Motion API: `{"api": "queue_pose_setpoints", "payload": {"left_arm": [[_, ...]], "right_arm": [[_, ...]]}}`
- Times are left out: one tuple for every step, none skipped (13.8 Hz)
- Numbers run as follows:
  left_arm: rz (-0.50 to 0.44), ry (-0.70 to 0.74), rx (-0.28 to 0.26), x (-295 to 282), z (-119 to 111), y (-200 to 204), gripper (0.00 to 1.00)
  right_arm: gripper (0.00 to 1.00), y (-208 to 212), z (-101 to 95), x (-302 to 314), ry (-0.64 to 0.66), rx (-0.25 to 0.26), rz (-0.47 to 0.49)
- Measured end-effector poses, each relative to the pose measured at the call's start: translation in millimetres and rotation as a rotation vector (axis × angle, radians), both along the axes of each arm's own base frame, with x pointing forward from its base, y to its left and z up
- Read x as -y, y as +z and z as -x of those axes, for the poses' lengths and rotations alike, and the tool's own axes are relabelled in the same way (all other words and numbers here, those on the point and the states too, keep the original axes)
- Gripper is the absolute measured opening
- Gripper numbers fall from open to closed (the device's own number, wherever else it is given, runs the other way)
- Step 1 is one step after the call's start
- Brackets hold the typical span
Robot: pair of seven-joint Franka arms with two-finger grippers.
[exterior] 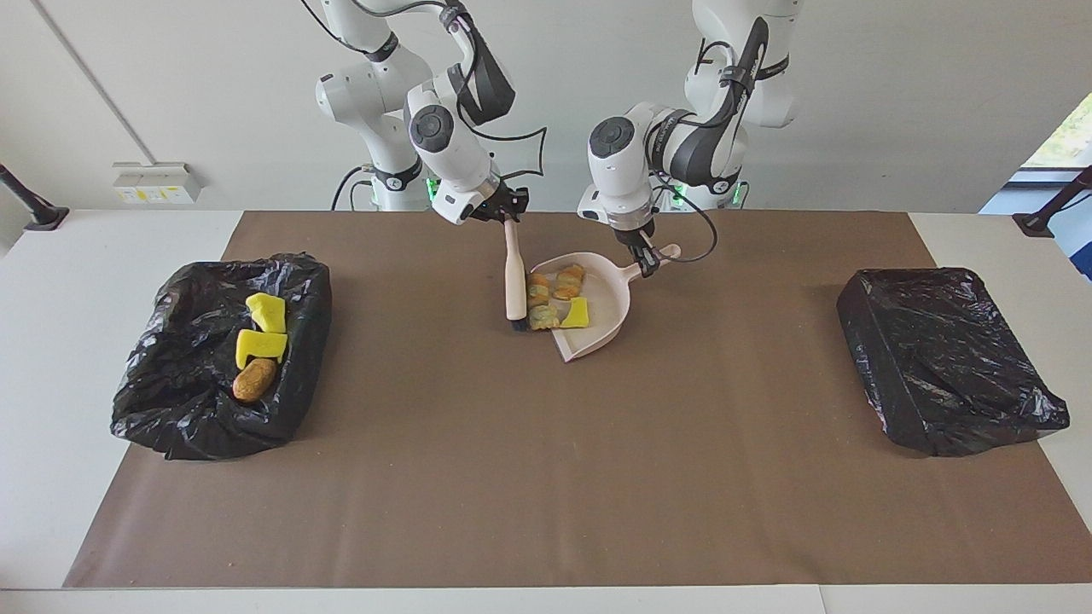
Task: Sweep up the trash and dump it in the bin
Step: 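Sweep the remaining scraps into the dustpan with the right gripper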
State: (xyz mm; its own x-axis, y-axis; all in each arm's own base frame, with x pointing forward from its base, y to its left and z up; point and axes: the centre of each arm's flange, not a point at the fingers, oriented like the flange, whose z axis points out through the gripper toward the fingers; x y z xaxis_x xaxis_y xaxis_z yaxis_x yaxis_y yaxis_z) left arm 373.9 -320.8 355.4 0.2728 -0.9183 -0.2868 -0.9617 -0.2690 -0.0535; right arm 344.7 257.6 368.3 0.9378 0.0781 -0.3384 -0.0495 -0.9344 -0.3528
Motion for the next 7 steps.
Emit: {"api": "queue_pose_setpoints", "payload": {"left_arm": [[0.000,0.000,0.000,0.0,0.0,-0.1,0.32],[0.001,0.000,0.001,-0.1,-0.1,-0.2,0.32],[0.001,0.000,0.001,-0.1,-0.2,-0.2,0.32],[0.002,0.000,0.002,0.0,-0.3,-0.2,0.32],[0.003,0.001,0.003,0.0,-0.4,-0.1,0.32],[0.004,0.001,0.003,0.0,-0.6,-0.1,0.32],[0.005,0.001,0.004,0.0,-0.7,-0.1,0.32]], "right_arm": [[0.26,3.4,-0.8,-7.2,-0.012,-0.001,-0.026],[0.26,5.8,-0.6,-12.7,-0.014,0.001,-0.039],[0.26,7.1,-0.4,-15.3,-0.010,0.004,-0.042],[0.26,9.4,-1.4,-17.0,-0.007,0.009,-0.045],[0.26,14.1,-3.8,-18.2,0.008,0.021,-0.038],[0.26,20.1,-6.2,-17.0,0.049,0.030,-0.009],[0.26,27.4,-10.1,-11.3,0.103,0.034,0.043]]}}
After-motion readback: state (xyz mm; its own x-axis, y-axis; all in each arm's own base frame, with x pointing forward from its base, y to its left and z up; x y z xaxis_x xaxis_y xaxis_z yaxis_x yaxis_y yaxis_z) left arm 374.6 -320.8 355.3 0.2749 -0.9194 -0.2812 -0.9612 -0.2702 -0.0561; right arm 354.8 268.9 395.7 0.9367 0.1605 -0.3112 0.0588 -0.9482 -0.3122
